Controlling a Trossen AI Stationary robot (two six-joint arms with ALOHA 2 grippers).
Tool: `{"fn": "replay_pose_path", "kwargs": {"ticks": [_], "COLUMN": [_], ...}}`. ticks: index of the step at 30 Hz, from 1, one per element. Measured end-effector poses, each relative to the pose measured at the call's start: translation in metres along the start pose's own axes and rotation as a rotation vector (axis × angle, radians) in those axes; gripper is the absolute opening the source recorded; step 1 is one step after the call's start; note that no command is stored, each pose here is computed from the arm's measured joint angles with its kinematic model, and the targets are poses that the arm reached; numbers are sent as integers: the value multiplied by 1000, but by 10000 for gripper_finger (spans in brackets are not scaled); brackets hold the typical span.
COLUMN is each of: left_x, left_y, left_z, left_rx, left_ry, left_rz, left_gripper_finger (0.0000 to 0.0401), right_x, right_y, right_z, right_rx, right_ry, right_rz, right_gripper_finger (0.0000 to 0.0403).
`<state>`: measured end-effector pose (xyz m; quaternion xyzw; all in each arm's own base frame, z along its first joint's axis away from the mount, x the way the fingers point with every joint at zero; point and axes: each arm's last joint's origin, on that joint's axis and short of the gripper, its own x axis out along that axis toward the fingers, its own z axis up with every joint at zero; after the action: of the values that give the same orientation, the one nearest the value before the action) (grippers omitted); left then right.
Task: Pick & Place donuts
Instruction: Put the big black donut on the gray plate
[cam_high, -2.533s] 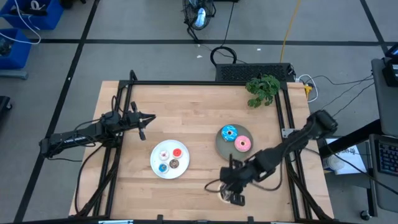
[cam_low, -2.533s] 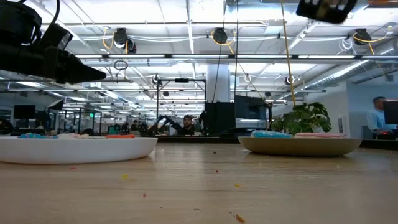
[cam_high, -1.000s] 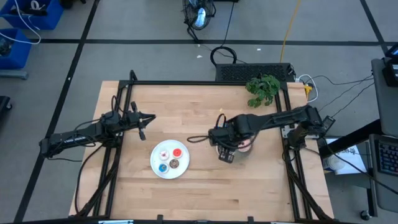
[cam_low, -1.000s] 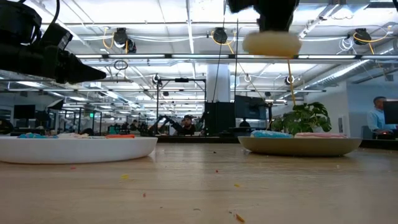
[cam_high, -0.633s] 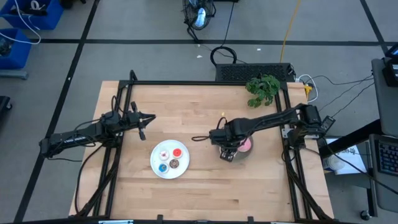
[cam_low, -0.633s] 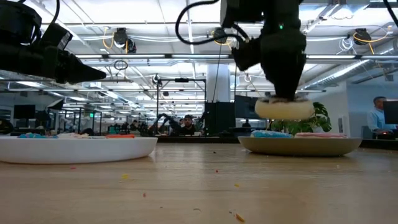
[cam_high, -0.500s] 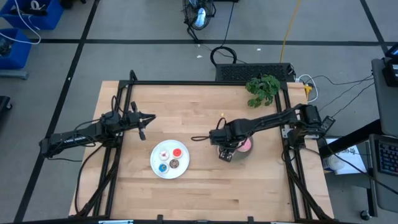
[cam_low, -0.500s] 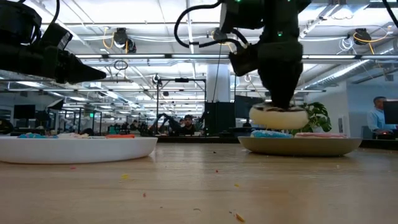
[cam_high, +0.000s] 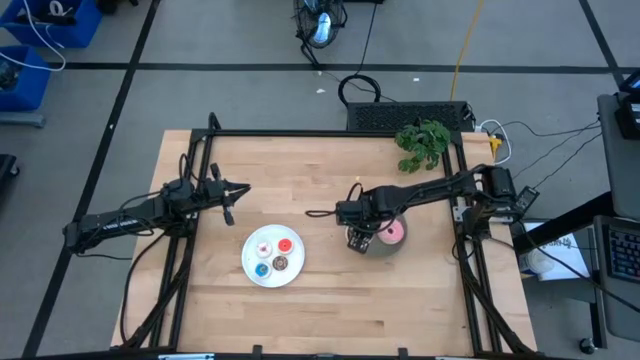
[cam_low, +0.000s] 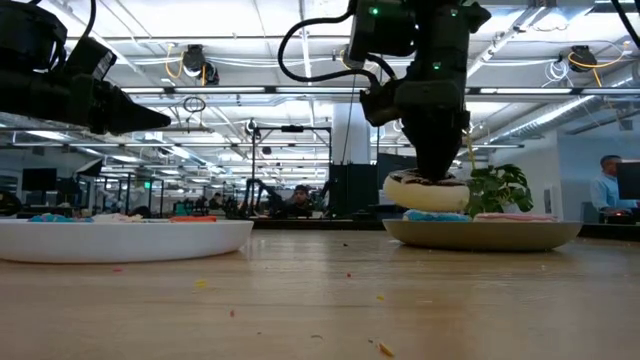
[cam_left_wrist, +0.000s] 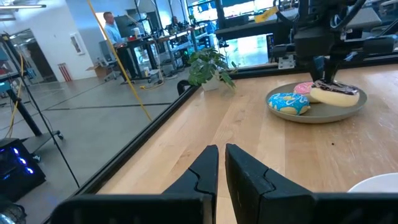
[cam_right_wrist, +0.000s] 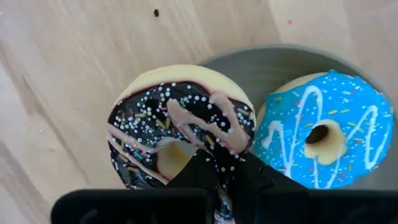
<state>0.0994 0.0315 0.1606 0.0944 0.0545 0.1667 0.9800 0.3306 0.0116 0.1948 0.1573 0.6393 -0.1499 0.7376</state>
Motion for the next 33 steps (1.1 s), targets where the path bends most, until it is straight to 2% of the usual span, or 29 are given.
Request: {"fn": "replay_pose_path", "kwargs": {"ticks": [6, 15, 21, 24, 33], "left_x": [0, 0, 0, 0, 0], "left_y": [0, 0, 0, 0, 0], "left_z": [0, 0, 0, 0, 0], "left_rx": [0, 0, 1, 2, 2], "left_ry": [0, 0, -1, -1, -1], "left_rz": [0, 0, 0, 0, 1], "left_gripper_finger": [37, 37, 37, 37, 37], "right_x": [3, 27, 29, 29, 25], "right_y": [-5, -8, -8, -8, -13], "right_z": [0, -16, -16, -17, -21], "right_rx": [6, 5, -22, -20, -7], "right_ry": [-12, 36, 35, 39, 77], "right_rz": [-41, -14, 15, 12, -7], "right_gripper_finger": [11, 12, 24, 49, 164]}}
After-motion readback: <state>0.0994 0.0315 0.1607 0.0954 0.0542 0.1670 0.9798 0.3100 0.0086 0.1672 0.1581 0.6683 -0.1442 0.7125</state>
